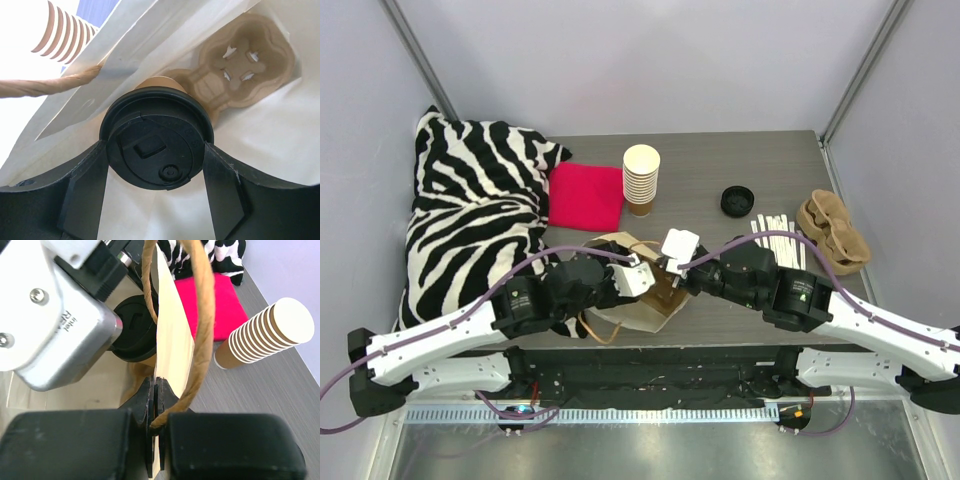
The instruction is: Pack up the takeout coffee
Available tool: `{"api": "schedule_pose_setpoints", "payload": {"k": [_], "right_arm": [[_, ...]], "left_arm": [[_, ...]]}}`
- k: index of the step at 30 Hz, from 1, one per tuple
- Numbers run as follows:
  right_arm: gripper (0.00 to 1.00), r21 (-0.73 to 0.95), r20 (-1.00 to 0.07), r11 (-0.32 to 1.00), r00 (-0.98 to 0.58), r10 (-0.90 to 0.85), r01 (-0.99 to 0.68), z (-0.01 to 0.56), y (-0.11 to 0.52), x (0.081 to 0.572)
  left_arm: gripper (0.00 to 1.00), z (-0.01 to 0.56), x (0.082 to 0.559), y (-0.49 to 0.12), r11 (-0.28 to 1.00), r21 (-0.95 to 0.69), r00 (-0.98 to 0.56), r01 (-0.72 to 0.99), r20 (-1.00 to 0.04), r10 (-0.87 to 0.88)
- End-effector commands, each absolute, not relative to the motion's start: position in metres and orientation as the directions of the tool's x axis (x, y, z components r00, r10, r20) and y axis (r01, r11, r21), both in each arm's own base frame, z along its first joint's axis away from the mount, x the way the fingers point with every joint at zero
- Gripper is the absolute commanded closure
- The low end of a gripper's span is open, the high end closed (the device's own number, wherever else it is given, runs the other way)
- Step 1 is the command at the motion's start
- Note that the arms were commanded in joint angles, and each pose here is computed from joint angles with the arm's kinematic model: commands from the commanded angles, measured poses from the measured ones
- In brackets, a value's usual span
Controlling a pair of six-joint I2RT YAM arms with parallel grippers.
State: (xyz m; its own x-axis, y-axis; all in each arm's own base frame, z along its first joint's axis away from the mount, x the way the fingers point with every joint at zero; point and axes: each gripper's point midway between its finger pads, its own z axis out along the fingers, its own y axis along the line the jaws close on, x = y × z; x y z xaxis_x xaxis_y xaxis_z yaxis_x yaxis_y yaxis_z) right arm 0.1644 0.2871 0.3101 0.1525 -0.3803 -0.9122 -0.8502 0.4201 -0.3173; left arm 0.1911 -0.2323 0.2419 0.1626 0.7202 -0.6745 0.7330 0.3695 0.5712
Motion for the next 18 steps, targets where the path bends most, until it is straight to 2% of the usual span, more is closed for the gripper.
{"api": "schedule_pose_setpoints", "payload": {"k": [1, 9, 18], "right_arm": [[0.99, -0.304, -0.941, 0.46, 0.189, -0.28, -0.835, 0.341, 0.293, 0.166], [0.99, -0.285, -0.949, 0.462, 0.177, -0.262, -0.84, 0.341, 0.295, 0.165], [0.99, -0.2, -0.967, 0.451, 0.102, -0.233, -0.87, 0.334, 0.3, 0.157]], "left_arm": [[1.0, 0.239, 0.195, -0.229, 0.441, 0.54, 0.098, 0.717, -0.705, 0.703], [1.0, 0.208, 0.195, -0.238, 0.435, 0.511, 0.073, 0.742, -0.706, 0.705], [1.0, 0.201, 0.206, -0.239, 0.427, 0.532, 0.084, 0.731, -0.691, 0.718]]}}
